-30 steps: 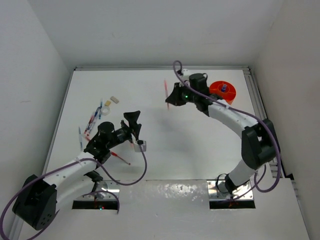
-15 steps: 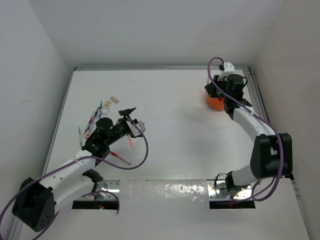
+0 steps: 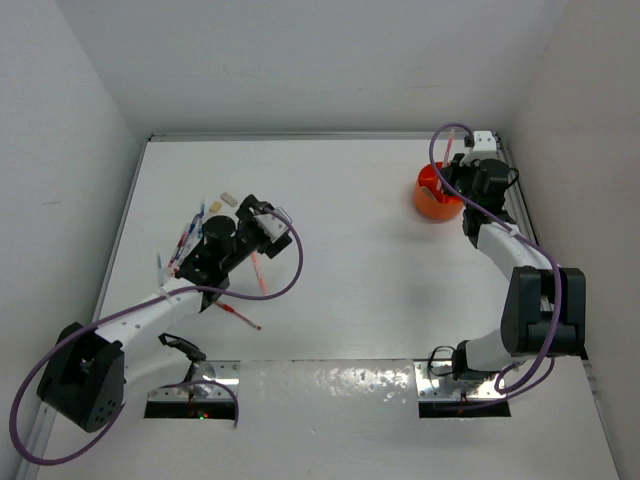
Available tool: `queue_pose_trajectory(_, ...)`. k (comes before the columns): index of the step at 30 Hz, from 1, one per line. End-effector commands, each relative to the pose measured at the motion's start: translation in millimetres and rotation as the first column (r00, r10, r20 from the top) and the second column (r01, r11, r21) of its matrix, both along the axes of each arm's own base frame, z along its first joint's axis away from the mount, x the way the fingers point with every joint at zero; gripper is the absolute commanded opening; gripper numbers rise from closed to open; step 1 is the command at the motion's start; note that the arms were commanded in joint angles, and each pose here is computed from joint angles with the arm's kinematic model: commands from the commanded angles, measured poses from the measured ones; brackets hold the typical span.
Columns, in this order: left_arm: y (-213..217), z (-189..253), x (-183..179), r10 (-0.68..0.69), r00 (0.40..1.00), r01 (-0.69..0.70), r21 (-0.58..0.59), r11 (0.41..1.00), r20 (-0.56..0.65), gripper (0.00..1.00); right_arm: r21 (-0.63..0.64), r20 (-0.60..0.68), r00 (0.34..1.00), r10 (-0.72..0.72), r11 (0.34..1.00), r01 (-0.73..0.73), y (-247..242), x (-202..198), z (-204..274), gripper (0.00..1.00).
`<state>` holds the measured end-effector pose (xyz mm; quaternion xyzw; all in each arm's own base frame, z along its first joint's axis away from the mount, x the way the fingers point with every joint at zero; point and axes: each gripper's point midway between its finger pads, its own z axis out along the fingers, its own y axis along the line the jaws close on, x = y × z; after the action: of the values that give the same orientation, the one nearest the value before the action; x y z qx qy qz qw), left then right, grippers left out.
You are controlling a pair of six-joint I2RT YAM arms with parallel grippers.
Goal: Sort the stationery into containers
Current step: Place the pen in the storage box.
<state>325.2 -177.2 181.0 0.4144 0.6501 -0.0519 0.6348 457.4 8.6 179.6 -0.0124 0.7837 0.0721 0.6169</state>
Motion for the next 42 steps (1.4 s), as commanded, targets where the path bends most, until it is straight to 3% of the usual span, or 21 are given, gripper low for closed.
queue_pose_trajectory(1, -2, 32, 21, 0.056, 0.998, -0.052, -0.105, 0.993, 0.04, 0.76, -0.035, 0.085, 0.996, -0.012, 0.999, 0.015, -7, 6, 20, 0.0)
queue_pose_trajectory(7, 4, 40, 43, 0.11, 0.994, -0.106, -0.16, 0.981, 0.016, 0.76, -0.091, 0.092, 0.992, -0.091, 0.991, 0.099, -32, 4, 15, 0.0)
queue_pose_trajectory(17, 9, 35, 49, 0.138, 0.99, -0.133, -0.142, 0.981, 0.02, 0.76, -0.085, 0.099, 0.995, 0.005, 0.996, 0.004, -19, 15, 7, 0.0)
queue_pose_trajectory(29, 10, 28, 57, 0.192, 0.978, -0.202, -0.15, 0.968, -0.08, 0.76, -0.077, 0.104, 0.994, 0.035, 0.997, -0.027, -14, 15, 4, 0.0)
queue_pose_trajectory(42, 4, 30, 65, 0.177, 0.98, -0.188, -0.125, 0.974, -0.09, 0.76, -0.041, 0.092, 0.994, 0.054, 0.998, -0.051, 1, -1, -5, 0.0)
